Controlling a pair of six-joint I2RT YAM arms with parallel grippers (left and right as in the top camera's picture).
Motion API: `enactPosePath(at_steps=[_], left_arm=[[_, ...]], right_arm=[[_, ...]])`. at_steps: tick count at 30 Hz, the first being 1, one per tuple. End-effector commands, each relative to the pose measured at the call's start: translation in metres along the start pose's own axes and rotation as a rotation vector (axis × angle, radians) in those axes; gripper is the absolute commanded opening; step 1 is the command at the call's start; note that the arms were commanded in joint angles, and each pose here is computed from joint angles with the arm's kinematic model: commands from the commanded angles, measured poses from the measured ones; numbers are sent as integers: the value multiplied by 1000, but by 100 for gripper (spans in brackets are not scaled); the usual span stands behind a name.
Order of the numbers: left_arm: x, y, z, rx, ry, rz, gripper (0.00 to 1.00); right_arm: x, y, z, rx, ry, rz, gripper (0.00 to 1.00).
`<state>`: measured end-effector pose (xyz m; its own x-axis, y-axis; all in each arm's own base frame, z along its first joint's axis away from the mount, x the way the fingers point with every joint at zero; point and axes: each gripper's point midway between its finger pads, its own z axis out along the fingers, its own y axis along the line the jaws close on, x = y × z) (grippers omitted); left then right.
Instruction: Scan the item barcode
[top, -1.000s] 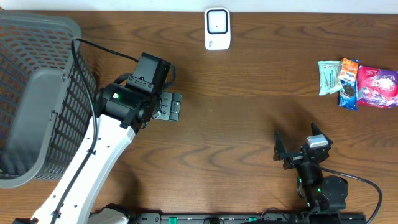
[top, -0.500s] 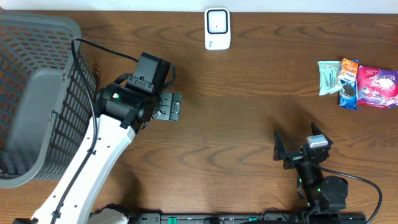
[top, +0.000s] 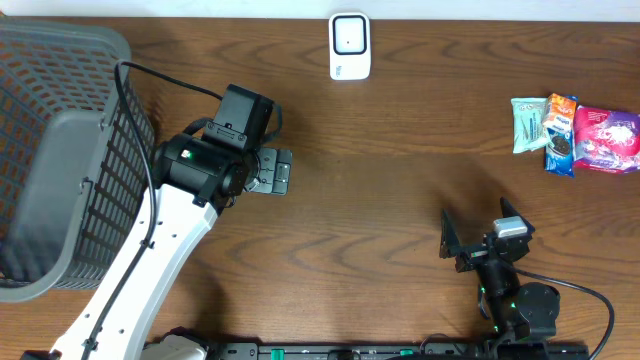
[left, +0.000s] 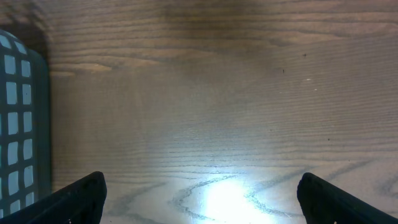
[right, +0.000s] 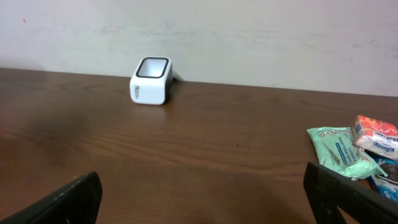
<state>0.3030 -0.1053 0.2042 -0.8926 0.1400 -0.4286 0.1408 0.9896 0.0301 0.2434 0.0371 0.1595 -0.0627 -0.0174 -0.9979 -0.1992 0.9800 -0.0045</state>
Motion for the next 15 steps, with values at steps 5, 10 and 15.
enactPosePath(at_steps=[5,10,15], left_arm=[[1,2,1,-11,4,-13,98],[1,2,1,-11,7,-12,98],[3,2,4,-14,20,-10,98]], right_arm=[[0,-2,0,9,-3,3,99],[0,-2,0,9,-2,3,99],[0,-2,0,9,-2,3,99]])
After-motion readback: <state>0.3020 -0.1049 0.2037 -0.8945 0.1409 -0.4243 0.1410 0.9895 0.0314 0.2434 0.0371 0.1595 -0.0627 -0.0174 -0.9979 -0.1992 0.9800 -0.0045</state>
